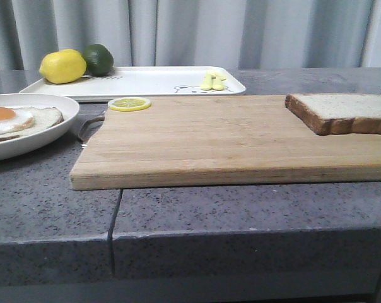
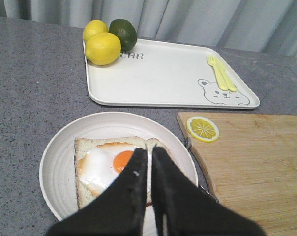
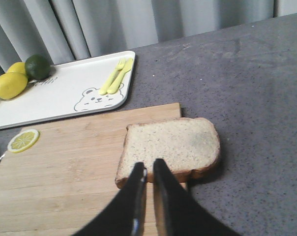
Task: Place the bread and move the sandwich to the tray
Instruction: 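Move the right gripper above the bread slice on the cutting board, then lower the right gripper and close it on the bread slice's crust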
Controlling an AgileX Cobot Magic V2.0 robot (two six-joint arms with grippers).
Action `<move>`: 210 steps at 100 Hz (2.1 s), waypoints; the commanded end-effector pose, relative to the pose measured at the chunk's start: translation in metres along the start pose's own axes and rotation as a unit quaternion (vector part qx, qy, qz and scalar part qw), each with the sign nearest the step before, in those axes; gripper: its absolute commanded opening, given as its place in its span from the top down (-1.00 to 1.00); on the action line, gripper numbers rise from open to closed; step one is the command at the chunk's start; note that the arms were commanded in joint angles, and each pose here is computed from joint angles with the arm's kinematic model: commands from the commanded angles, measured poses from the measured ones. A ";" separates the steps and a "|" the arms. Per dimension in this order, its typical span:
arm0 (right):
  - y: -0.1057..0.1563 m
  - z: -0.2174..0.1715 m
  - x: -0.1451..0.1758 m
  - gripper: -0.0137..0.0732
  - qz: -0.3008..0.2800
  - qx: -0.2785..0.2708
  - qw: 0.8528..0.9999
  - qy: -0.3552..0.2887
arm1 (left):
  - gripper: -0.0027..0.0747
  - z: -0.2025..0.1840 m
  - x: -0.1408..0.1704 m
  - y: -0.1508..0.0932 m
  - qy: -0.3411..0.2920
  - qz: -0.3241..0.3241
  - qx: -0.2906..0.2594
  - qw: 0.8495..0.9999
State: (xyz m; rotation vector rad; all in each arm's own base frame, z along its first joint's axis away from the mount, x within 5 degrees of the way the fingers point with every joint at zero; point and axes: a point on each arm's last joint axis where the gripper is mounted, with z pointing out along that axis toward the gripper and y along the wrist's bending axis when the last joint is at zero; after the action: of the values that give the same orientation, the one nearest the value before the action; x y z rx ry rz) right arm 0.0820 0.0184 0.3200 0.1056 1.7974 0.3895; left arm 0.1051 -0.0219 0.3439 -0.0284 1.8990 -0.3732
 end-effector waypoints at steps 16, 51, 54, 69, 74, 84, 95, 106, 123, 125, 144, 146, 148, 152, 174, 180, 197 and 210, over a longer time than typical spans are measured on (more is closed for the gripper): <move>0.005 -0.002 -0.019 -0.42 0.054 -0.017 0.997 -0.058 | 0.22 -0.003 -0.013 -0.003 -0.028 -0.009 0.006 1.000; 0.000 0.020 -0.027 -0.33 0.162 -0.006 0.984 -0.074 | -0.03 -0.003 -0.012 -0.003 -0.027 -0.009 0.006 1.000; -0.001 0.025 -0.028 -0.33 0.169 -0.003 0.983 -0.076 | -0.03 -0.003 -0.012 -0.003 -0.027 -0.009 0.006 1.000; -0.008 0.050 -0.029 -0.33 0.206 0.017 0.976 -0.072 | -0.02 -0.003 -0.012 -0.003 -0.027 -0.009 0.006 1.000; -0.011 0.059 -0.027 -0.33 0.216 0.026 0.974 -0.065 | -0.02 -0.003 -0.012 -0.003 -0.027 -0.009 0.006 1.000; -0.020 0.077 -0.022 -0.33 0.231 0.055 0.970 -0.045 | -0.02 -0.003 -0.012 -0.003 -0.027 -0.009 0.006 1.000; -0.035 0.090 -0.018 -0.33 0.248 0.094 0.964 -0.035 | -0.02 -0.003 -0.012 -0.003 -0.027 -0.009 0.006 1.000; -0.048 0.101 -0.014 -0.33 0.261 0.126 0.957 -0.025 | -0.02 -0.003 -0.012 -0.003 -0.027 -0.009 0.006 1.000; -0.057 0.117 -0.005 -0.33 0.274 0.149 0.950 -0.003 | -0.02 -0.003 -0.012 -0.003 -0.027 -0.009 0.006 1.000; -0.058 0.118 -0.004 -0.33 0.277 0.151 0.949 -0.001 | -0.02 -0.003 -0.012 -0.003 -0.027 -0.009 0.006 1.000; -0.065 0.131 0.004 -0.33 0.292 0.167 0.941 0.012 | -0.02 -0.003 -0.012 -0.003 -0.027 -0.009 0.006 1.000; -0.065 0.132 0.005 -0.33 0.294 0.169 0.941 0.014 | -0.02 -0.003 -0.012 -0.003 -0.027 -0.009 0.006 1.000; -0.066 0.133 0.005 -0.33 0.295 0.170 0.940 0.013 | -0.02 -0.003 -0.012 -0.003 -0.027 -0.009 0.006 1.000; -0.067 0.135 0.006 -0.33 0.297 0.173 0.939 0.014 | -0.02 -0.003 -0.012 -0.003 -0.027 -0.009 0.006 1.000; -0.072 0.142 0.013 -0.33 0.322 0.185 0.928 0.024 | -0.02 -0.003 -0.012 -0.003 -0.027 -0.009 0.006 1.000; -0.073 0.144 0.015 -0.33 0.325 0.188 0.926 0.028 | -0.02 -0.003 -0.012 -0.003 -0.027 -0.009 0.006 1.000; -0.073 0.145 0.015 -0.33 0.326 0.189 0.926 0.028 | -0.02 -0.003 -0.012 -0.003 -0.026 -0.007 0.005 1.000; -0.074 0.145 0.015 -0.33 0.326 0.189 0.926 0.025 | -0.02 -0.003 -0.012 -0.003 -0.026 -0.007 0.005 1.000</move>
State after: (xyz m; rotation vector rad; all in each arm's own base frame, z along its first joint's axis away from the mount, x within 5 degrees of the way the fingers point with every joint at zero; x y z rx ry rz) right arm 0.2204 -0.0114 0.2348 1.0147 1.9465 0.5110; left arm 0.1035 -0.0234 0.3410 -0.0150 1.9361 -0.3848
